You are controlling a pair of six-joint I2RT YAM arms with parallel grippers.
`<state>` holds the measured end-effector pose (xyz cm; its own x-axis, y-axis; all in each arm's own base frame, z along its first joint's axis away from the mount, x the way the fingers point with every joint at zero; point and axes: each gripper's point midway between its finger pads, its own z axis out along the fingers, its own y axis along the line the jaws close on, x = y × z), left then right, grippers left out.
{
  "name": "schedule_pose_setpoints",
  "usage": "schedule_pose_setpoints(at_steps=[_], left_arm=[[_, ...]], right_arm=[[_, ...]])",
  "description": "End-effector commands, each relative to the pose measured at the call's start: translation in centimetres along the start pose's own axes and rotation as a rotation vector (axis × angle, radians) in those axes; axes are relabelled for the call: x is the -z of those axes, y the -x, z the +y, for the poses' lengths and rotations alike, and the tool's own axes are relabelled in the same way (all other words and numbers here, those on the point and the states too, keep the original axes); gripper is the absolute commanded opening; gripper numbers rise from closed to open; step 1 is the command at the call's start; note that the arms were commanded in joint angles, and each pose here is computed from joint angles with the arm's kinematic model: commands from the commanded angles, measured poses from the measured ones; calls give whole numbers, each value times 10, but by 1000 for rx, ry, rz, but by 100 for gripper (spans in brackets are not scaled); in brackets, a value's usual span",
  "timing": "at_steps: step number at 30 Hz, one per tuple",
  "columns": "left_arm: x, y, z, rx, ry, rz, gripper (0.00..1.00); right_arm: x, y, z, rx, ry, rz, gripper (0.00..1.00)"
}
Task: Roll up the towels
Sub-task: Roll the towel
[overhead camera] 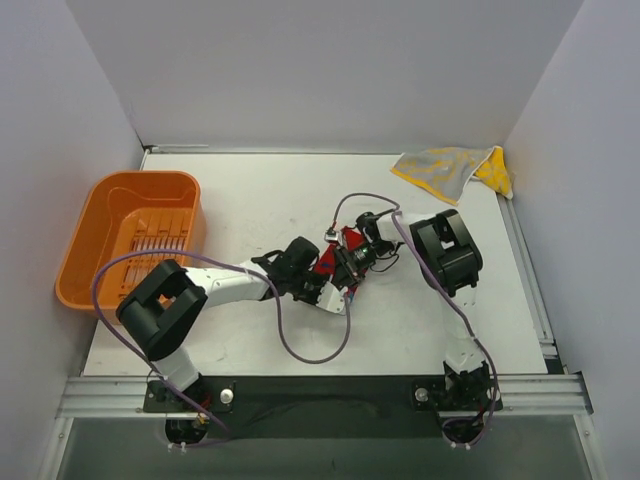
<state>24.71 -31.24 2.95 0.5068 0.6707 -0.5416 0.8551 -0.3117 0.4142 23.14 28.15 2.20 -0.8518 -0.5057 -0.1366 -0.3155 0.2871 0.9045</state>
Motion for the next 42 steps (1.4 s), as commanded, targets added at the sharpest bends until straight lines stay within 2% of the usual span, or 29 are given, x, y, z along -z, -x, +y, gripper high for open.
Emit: schedule_pose_setpoints(at_steps=[1, 5, 11, 16, 22, 28, 34, 39, 40, 42], left_arm=[[-1, -5, -24, 70, -174, 88, 12], [5, -3, -37, 151, -255, 118, 6], [13, -5, -58, 342, -324, 220, 6], [14, 3, -65, 514, -358, 267, 7], [10, 14, -63, 675, -418, 319, 10], [9, 19, -68, 793, -506, 335, 13], [10, 2, -66, 984, -625, 286, 13], [16, -12, -50, 1062, -688, 219, 20], [13, -17, -52, 1087, -717, 224, 22], [10, -21, -48, 1137, -761, 214, 23]], right_arm=[[8, 3, -9, 26, -96, 13, 10], [36, 28, -14, 32, -198, -48, 29], [101, 69, -16, -11, -360, -191, 56], [115, 58, -36, -42, -516, -149, 57], [95, 57, -75, -88, -583, -55, 54], [100, 92, -76, -75, -586, -98, 52], [143, 93, -46, -47, -556, -208, 56], [199, 77, -18, 53, -552, -288, 67], [208, 74, -3, 85, -540, -313, 72], [223, 64, 20, 147, -548, -338, 75]])
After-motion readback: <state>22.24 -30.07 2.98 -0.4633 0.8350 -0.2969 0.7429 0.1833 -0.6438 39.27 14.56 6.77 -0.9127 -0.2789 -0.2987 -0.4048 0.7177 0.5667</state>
